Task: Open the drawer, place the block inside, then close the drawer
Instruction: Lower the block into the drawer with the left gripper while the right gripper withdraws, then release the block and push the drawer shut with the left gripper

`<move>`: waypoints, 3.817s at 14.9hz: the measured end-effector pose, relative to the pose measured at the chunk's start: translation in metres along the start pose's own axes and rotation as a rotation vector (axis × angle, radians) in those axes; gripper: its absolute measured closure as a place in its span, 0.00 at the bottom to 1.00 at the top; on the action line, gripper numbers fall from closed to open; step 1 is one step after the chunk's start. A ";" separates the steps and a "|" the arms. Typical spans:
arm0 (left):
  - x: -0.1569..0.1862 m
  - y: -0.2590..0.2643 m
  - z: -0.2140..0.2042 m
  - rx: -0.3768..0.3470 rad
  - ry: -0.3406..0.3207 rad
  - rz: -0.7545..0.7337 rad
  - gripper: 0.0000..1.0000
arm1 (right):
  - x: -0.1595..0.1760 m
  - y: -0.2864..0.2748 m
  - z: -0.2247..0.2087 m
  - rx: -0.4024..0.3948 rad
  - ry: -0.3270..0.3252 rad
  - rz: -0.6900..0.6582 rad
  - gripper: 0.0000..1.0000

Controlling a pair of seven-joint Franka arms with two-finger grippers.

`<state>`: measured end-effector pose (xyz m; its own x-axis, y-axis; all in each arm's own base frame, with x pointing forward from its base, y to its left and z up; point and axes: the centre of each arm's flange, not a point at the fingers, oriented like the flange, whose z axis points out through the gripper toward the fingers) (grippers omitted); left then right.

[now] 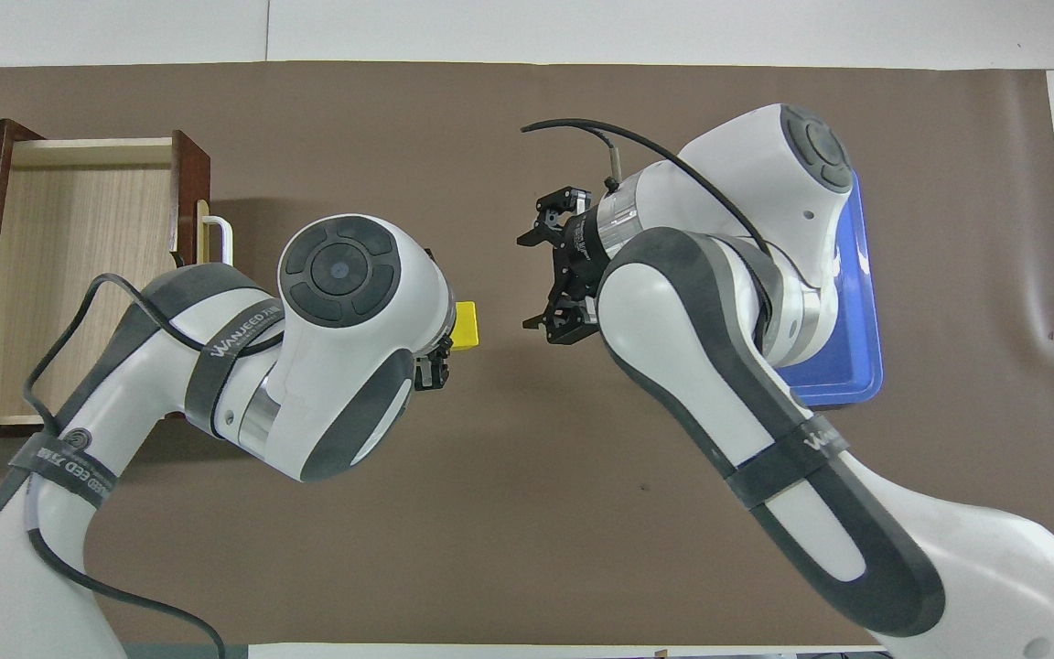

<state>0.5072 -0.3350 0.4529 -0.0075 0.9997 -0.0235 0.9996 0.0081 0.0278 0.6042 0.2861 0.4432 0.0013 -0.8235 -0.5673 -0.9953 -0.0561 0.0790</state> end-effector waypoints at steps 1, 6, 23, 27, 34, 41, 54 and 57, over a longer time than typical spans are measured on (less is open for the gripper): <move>0.018 0.008 -0.012 0.000 0.003 0.008 0.44 | 0.012 -0.002 -0.013 -0.007 0.004 -0.020 0.00; 0.159 0.037 -0.092 -0.003 -0.062 -0.001 0.44 | 0.074 0.000 -0.079 -0.074 0.125 -0.254 0.00; 0.378 0.061 -0.032 -0.028 -0.073 0.054 0.44 | 0.155 0.071 -0.272 -0.441 0.513 -1.340 0.00; 0.374 0.057 -0.015 -0.017 -0.074 0.107 0.41 | 0.152 0.071 -0.266 -0.464 0.502 -1.390 0.00; 0.350 0.070 -0.051 -0.058 -0.080 0.114 0.00 | 0.152 0.071 -0.265 -0.495 0.484 -1.479 0.00; 0.216 0.076 -0.018 -0.009 -0.044 0.122 0.00 | 0.155 0.072 -0.264 -0.504 0.474 -1.471 0.00; 0.299 0.090 0.002 0.007 0.068 0.096 0.00 | 0.161 0.073 -0.267 -0.501 0.473 -1.460 0.00; 0.354 0.093 0.000 -0.004 0.086 0.065 0.00 | 0.161 0.073 -0.267 -0.501 0.473 -1.459 0.00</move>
<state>0.5976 0.0198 0.4476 0.0545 0.9964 0.0643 0.9979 -0.0566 0.0301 0.5580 -0.0016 0.5764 0.9937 0.0088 -0.1117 0.0117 -0.9996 0.0258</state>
